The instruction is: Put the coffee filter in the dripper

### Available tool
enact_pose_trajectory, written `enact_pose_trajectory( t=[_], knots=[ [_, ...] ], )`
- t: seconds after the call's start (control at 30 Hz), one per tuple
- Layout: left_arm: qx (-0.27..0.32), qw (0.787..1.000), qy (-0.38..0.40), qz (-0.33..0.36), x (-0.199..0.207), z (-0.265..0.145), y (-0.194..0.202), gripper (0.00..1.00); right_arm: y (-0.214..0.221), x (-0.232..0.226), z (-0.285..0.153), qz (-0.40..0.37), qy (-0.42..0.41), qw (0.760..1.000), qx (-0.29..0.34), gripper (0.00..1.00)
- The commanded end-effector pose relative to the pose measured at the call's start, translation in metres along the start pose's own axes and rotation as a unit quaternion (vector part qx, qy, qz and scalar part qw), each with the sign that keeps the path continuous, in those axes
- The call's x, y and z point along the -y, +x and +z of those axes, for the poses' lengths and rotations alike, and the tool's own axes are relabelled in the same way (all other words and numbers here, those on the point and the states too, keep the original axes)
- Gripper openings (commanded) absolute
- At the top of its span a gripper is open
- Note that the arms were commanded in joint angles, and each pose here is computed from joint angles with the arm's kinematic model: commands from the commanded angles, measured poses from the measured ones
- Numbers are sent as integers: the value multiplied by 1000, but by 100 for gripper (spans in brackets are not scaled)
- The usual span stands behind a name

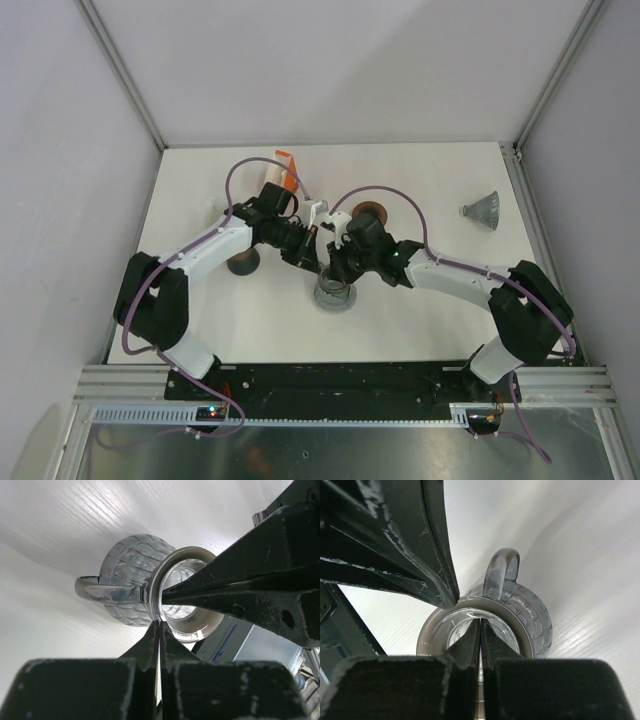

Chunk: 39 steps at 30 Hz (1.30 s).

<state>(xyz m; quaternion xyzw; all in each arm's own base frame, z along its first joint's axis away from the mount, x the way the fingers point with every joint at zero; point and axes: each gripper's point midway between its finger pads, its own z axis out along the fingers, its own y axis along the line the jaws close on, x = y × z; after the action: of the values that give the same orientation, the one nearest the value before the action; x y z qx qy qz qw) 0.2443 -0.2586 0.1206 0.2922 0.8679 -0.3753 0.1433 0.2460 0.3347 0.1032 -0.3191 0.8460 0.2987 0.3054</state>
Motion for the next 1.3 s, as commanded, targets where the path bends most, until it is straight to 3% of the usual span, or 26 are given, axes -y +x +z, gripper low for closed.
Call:
enact_pose_trajectory(
  t=[0.0,0.13,0.33,0.5,0.7,0.8,1.0,1.27],
  knots=[
    [-14,1000,7,-4,1,4,8,0,24,20,7,3,37,999,-23,0],
    [7,1000,4,14,6,-4,-11,0,23,20,8,3,34,999,-16,0],
    [29,999,4,28,13,-12,-29,0,-18,8,-14,-19,27,999,44,1],
    [42,998,3,37,17,-18,-38,2,-48,-6,-40,-47,11,996,80,10],
    [45,998,-2,36,13,-18,-43,10,-64,-19,-65,-51,-13,993,107,31],
    [45,998,-1,36,12,-17,-46,16,-58,-11,-70,-23,4,995,95,36],
    [43,998,1,41,10,-13,-49,30,-40,11,-80,59,50,994,80,58],
    [31,999,-8,36,2,-7,-42,39,-14,21,-63,133,52,988,61,60]
  ],
)
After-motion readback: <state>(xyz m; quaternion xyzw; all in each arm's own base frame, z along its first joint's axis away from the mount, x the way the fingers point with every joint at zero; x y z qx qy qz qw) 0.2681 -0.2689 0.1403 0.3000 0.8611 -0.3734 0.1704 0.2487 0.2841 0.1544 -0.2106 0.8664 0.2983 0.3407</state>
